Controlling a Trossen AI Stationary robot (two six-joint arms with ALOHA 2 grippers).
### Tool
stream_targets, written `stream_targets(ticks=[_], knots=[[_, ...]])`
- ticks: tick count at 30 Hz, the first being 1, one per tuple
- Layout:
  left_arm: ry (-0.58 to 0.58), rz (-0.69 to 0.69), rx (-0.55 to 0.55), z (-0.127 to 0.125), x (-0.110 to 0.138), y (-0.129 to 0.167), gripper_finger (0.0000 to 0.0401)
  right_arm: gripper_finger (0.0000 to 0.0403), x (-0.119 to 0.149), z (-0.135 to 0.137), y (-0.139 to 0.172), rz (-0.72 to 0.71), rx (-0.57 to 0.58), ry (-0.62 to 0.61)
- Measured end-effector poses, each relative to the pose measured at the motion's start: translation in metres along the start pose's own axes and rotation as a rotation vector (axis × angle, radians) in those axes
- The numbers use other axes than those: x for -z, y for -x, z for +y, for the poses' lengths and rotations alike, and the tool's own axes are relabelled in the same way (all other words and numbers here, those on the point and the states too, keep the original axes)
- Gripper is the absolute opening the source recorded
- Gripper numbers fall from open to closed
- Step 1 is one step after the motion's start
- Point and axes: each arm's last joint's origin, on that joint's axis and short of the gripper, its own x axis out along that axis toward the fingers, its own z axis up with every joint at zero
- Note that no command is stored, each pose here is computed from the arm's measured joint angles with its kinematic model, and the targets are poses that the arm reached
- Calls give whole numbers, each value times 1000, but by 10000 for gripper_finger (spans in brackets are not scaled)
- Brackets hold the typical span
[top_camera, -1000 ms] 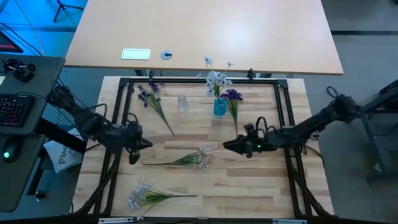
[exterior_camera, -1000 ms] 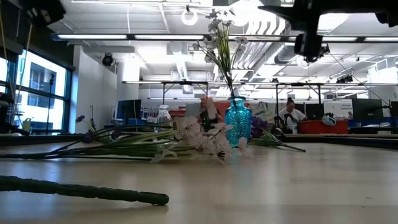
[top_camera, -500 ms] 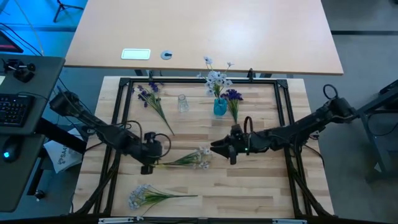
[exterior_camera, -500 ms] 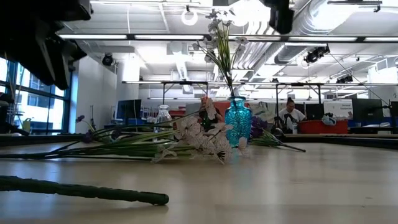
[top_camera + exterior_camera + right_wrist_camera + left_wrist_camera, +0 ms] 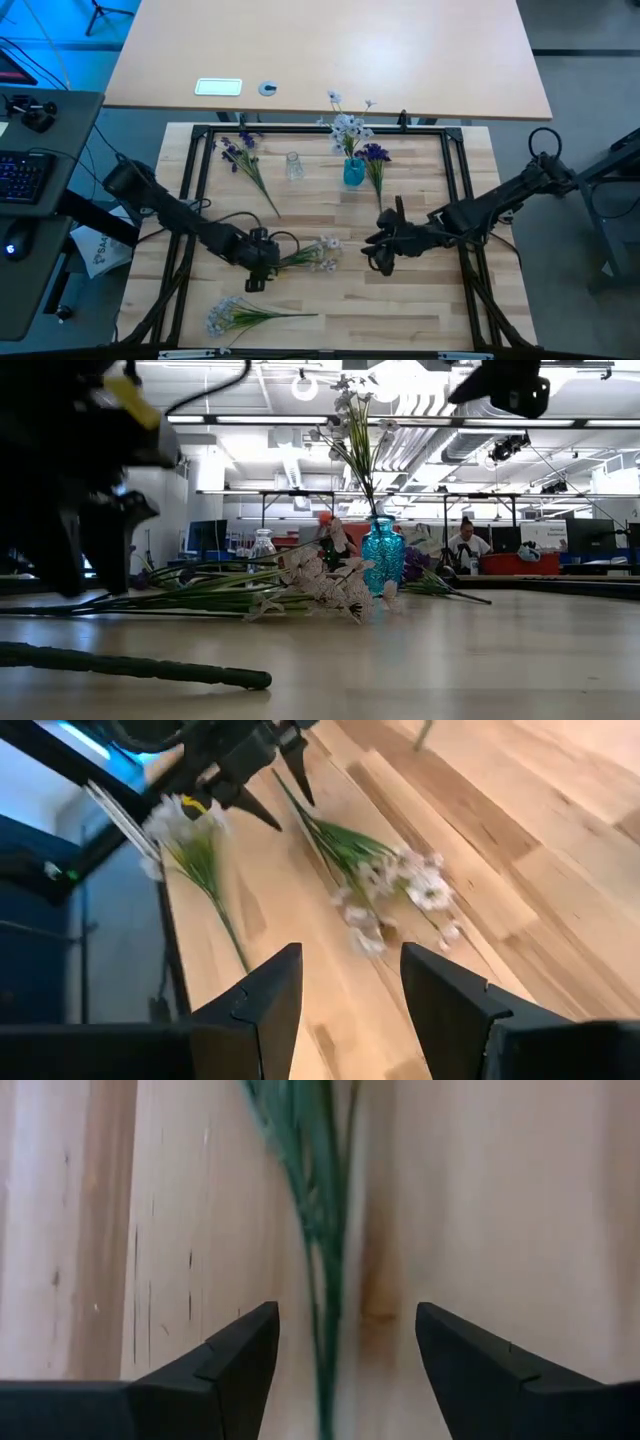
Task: Sort flowers into vase by color
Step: Put the top white flowers into the blue vase
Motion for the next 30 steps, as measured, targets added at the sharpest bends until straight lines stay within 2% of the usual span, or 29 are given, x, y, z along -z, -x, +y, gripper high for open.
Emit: stream_targets(ticks=[6, 9, 12, 15, 16, 18, 21, 25, 28, 30], knots=[[19, 41, -35, 7, -3, -22, 225, 165, 8, -4, 2, 55, 56, 39], [20, 32, -53, 8, -4, -25, 207, 165, 10, -5, 2, 69, 67, 50], [36, 25, -72, 11, -5, -26, 144, 165, 13, -6, 3, 86, 82, 63], [79, 12, -87, 15, -8, -24, 40, 165, 15, -8, 4, 102, 105, 75], [96, 10, -87, 16, -10, -23, 21, 165, 15, -9, 4, 101, 117, 79], [131, 3, -90, 20, -16, -16, 15, 165, 15, -10, 4, 93, 131, 83], [171, -62, -127, 31, -24, 7, 5, 165, 15, -10, 4, 88, 135, 84], [206, -227, -72, 37, -27, 54, 3, 165, 17, -10, 5, 95, 148, 105], [258, -447, -90, 42, -27, 95, 2, 165, 21, -10, 11, 83, 168, 130], [333, -619, -108, 46, -24, 115, 1, 165, 25, -10, 19, 52, 187, 141]])
